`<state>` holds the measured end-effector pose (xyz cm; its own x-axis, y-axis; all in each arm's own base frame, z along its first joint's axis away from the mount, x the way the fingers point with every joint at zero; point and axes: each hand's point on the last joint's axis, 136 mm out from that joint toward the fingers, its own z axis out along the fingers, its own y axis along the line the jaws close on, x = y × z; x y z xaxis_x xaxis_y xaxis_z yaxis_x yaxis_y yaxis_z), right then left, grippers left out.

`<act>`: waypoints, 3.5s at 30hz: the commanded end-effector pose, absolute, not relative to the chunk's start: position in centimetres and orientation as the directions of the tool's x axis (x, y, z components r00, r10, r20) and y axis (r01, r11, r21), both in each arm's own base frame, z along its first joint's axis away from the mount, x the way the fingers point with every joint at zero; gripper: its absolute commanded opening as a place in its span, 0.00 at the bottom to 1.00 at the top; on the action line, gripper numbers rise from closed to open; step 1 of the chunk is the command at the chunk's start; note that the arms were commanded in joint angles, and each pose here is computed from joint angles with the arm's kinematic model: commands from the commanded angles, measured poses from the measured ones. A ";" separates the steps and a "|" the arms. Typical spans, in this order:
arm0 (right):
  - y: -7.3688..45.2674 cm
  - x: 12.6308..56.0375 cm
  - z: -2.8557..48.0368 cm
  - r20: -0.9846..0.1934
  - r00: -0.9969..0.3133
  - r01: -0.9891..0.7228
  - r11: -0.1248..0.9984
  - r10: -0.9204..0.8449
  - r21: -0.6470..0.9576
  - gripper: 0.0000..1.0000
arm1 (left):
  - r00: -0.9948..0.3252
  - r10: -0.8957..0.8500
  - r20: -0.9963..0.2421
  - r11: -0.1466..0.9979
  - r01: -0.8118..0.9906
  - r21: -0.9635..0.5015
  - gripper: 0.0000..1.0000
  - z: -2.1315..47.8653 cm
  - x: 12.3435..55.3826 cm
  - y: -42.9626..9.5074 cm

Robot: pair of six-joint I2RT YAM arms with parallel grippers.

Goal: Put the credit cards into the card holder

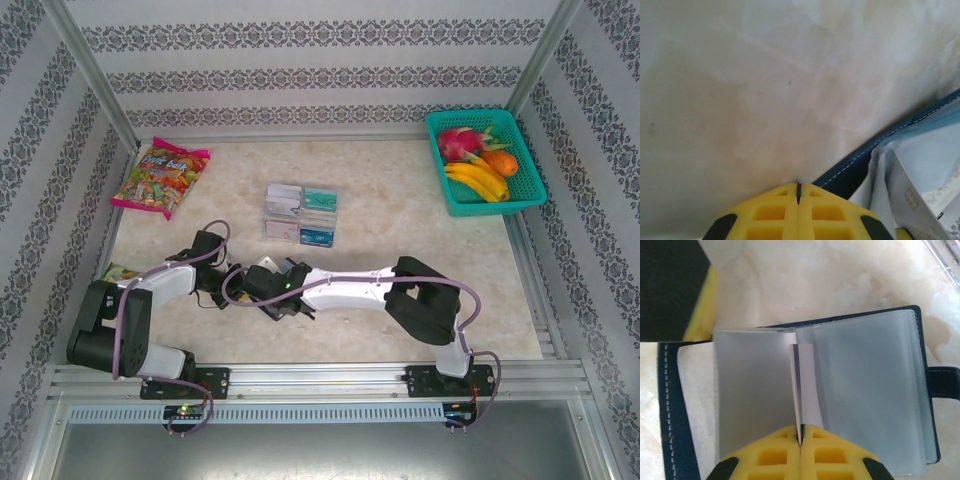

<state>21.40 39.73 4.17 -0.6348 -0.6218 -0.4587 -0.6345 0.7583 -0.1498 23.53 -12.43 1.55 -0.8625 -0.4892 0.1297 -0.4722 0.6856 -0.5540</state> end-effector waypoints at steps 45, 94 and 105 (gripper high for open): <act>40.1 21.7 8.8 -0.569 -0.613 -0.684 0.728 -0.548 0.036 0.00 | -0.876 -0.479 0.053 0.694 -0.415 -0.589 0.00 3.6 25.2 -12.7; 31.0 28.0 4.9 -0.345 -0.922 -0.355 0.734 -0.174 0.579 0.00 | -0.944 -0.315 -0.095 0.828 -0.224 -0.515 0.33 12.2 28.9 -15.5; 30.8 27.3 3.6 -0.325 -0.925 -0.357 0.739 -0.196 0.571 0.00 | -0.977 -0.211 0.022 0.893 -0.202 -0.402 0.31 6.4 25.3 -17.5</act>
<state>28.00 31.05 4.89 -0.9183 -0.1733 -0.3559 -0.3596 0.7412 0.5668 26.91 -18.13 8.52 -0.9774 -0.2075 -0.0396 -0.1669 0.8734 -0.4575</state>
